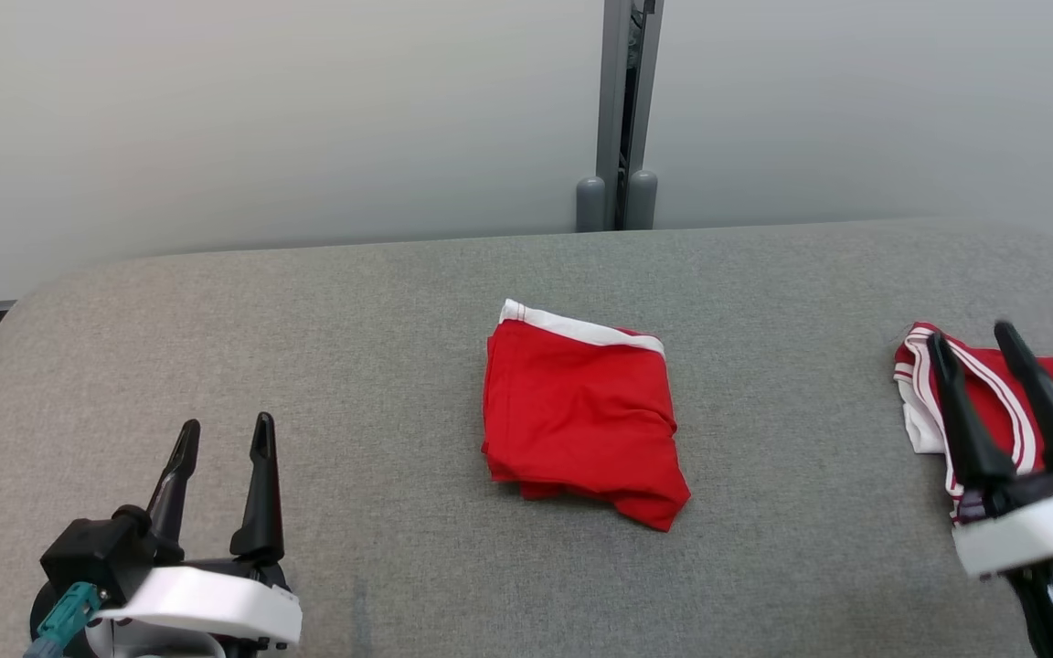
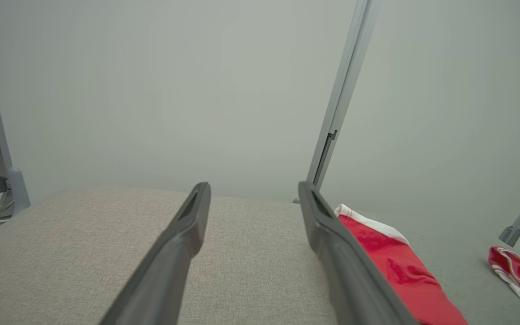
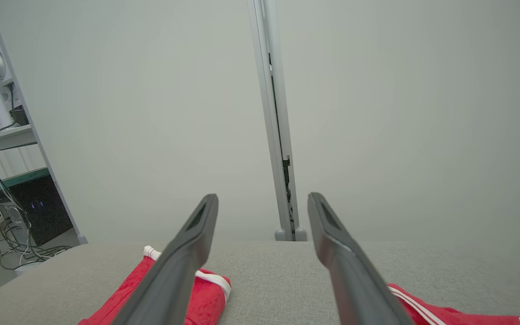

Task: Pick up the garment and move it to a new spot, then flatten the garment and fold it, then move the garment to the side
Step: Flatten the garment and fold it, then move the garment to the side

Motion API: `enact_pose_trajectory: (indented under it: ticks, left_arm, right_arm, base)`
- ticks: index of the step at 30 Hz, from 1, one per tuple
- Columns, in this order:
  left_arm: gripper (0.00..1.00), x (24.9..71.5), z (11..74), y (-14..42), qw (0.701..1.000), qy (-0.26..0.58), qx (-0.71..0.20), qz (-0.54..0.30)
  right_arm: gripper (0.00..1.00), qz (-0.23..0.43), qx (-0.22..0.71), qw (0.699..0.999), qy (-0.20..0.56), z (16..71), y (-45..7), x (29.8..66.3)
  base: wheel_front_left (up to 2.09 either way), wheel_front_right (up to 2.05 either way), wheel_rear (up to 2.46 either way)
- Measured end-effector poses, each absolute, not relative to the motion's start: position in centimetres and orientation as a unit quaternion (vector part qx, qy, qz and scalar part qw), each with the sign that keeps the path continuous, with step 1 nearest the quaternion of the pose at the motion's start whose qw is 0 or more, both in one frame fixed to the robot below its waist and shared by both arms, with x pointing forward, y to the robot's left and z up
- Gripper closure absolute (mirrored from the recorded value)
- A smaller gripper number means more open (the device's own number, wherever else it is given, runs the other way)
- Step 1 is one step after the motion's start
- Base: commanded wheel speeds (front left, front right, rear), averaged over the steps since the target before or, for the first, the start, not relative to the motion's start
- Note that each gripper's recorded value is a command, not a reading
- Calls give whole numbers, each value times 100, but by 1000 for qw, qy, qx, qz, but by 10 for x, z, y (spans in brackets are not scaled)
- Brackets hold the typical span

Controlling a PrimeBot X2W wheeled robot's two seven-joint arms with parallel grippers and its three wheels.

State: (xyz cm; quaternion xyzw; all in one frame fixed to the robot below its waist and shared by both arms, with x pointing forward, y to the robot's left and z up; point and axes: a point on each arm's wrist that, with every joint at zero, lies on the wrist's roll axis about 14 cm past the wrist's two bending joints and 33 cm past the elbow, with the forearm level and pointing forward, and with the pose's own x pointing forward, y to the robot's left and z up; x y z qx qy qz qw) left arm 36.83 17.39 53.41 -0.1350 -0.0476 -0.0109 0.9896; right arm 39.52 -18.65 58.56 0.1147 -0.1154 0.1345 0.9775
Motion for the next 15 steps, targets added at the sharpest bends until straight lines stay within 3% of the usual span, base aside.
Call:
enact_pose_trajectory:
  ticks: [8,15]
  left_arm:
    - [0,360,526,170,991,-38,-130,-7]
    - [0,359,526,165,991,-41,-125,-14]
  right_arm:
    - [0,79,103,988,-82,545,-198,358]
    - [0,83,108,988,-74,545,-185,356]
  base:
    - [0,0,0]
    - [0,0,0]
